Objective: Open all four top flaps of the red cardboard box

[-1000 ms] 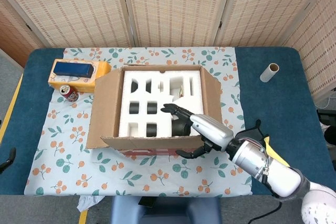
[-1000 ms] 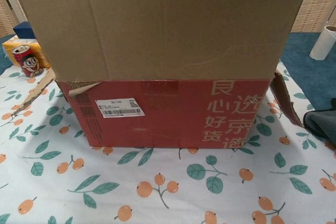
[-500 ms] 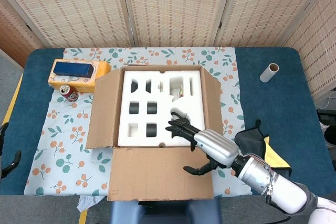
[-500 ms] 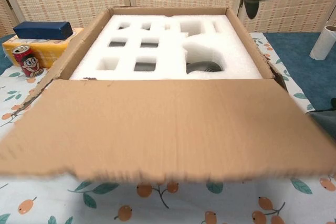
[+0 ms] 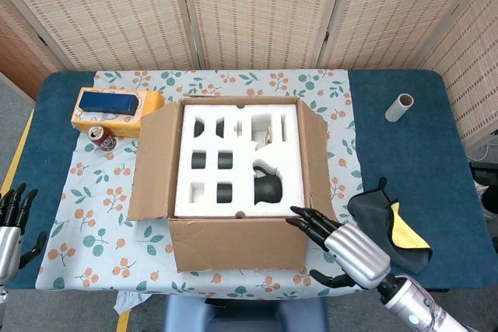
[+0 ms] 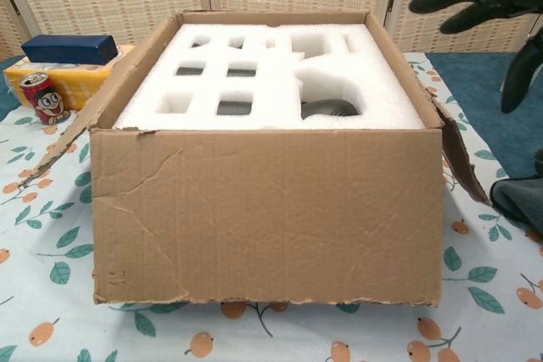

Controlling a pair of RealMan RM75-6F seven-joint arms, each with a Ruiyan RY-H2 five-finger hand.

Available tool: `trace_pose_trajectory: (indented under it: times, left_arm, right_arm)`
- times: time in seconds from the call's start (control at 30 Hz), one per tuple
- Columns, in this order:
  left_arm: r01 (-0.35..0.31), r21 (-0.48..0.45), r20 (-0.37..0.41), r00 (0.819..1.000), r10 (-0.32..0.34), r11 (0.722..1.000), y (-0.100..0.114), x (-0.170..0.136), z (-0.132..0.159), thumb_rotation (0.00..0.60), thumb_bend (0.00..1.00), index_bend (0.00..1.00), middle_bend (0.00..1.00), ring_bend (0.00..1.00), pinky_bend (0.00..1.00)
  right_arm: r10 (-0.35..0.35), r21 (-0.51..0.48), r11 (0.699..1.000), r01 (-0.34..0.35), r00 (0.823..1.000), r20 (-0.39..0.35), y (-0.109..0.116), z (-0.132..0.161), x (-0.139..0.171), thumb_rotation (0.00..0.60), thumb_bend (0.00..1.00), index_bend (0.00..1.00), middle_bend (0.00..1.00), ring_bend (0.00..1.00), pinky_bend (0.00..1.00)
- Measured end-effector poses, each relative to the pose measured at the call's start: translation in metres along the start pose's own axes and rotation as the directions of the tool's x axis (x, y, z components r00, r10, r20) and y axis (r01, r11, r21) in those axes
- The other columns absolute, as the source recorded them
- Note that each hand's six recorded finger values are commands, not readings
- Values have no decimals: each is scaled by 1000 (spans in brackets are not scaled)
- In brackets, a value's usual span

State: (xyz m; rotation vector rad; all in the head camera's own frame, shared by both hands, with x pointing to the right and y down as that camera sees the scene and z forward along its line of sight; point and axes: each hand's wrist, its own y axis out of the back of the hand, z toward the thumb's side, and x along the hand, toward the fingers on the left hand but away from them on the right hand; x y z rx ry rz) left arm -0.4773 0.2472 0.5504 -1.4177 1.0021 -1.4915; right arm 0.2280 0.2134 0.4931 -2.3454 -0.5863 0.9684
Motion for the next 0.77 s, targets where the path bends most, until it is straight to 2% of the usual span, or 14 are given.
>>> trace_pose_trajectory:
  times: [0.1, 0.2, 0.3, 0.37, 0.4, 0.5, 0.53, 0.63, 0.73, 0.77]
  left_arm:
    - [6, 17, -5, 1000, -6, 1000, 0, -1, 2, 600, 437, 0, 0, 0, 0]
    - [-4, 24, -13, 1000, 4, 1000, 1, -3, 3, 600, 437, 0, 0, 0, 0]
    - [-14, 43, -10, 1000, 14, 999, 1, -5, 7, 600, 437, 0, 0, 0, 0]
    - [-12, 52, 4, 1000, 11, 999, -1, -6, 11, 600, 437, 0, 0, 0, 0]
    - [-5, 58, 11, 1000, 5, 998, -2, -7, 12, 600, 437, 0, 0, 0, 0]
    - [32, 61, 3, 999, -32, 998, -9, -9, 14, 600, 437, 0, 0, 0, 0]
    - [49, 59, -2, 999, -49, 997, -11, -10, 15, 600, 437, 0, 0, 0, 0]
    - [110, 43, -8, 994, -109, 993, -18, -15, 20, 600, 437, 0, 0, 0, 0]
    - [125, 37, 11, 992, -126, 991, -19, -16, 28, 600, 437, 0, 0, 0, 0]
    - [119, 39, 21, 993, -119, 992, -18, -15, 29, 600, 437, 0, 0, 0, 0]
  right_arm:
    - [-59, 94, 994, 56, 998, 29, -10, -23, 13, 600, 365, 0, 0, 0, 290]
    - [-142, 203, 971, 125, 988, 69, -19, -51, 30, 600, 365, 0, 0, 0, 252]
    - [-230, 295, 938, 184, 965, 129, -27, -80, 53, 600, 365, 0, 0, 0, 103]
    - [-284, 323, 922, 213, 940, 191, -30, -98, 70, 600, 365, 0, 0, 0, 6]
    - [-305, 328, 918, 224, 927, 220, -31, -106, 77, 600, 365, 0, 0, 0, 0]
    - [-377, 366, 896, 253, 868, 324, -32, -127, 98, 600, 365, 0, 0, 0, 0]
    - [-397, 389, 887, 249, 841, 367, -33, -136, 106, 600, 365, 0, 0, 0, 0]
    - [-425, 431, 873, 228, 791, 441, -35, -150, 120, 600, 365, 0, 0, 0, 0]
    - [-456, 436, 865, 251, 755, 471, -32, -157, 129, 600, 365, 0, 0, 0, 0]
    - [-461, 432, 864, 257, 749, 476, -32, -159, 130, 600, 365, 0, 0, 0, 0]
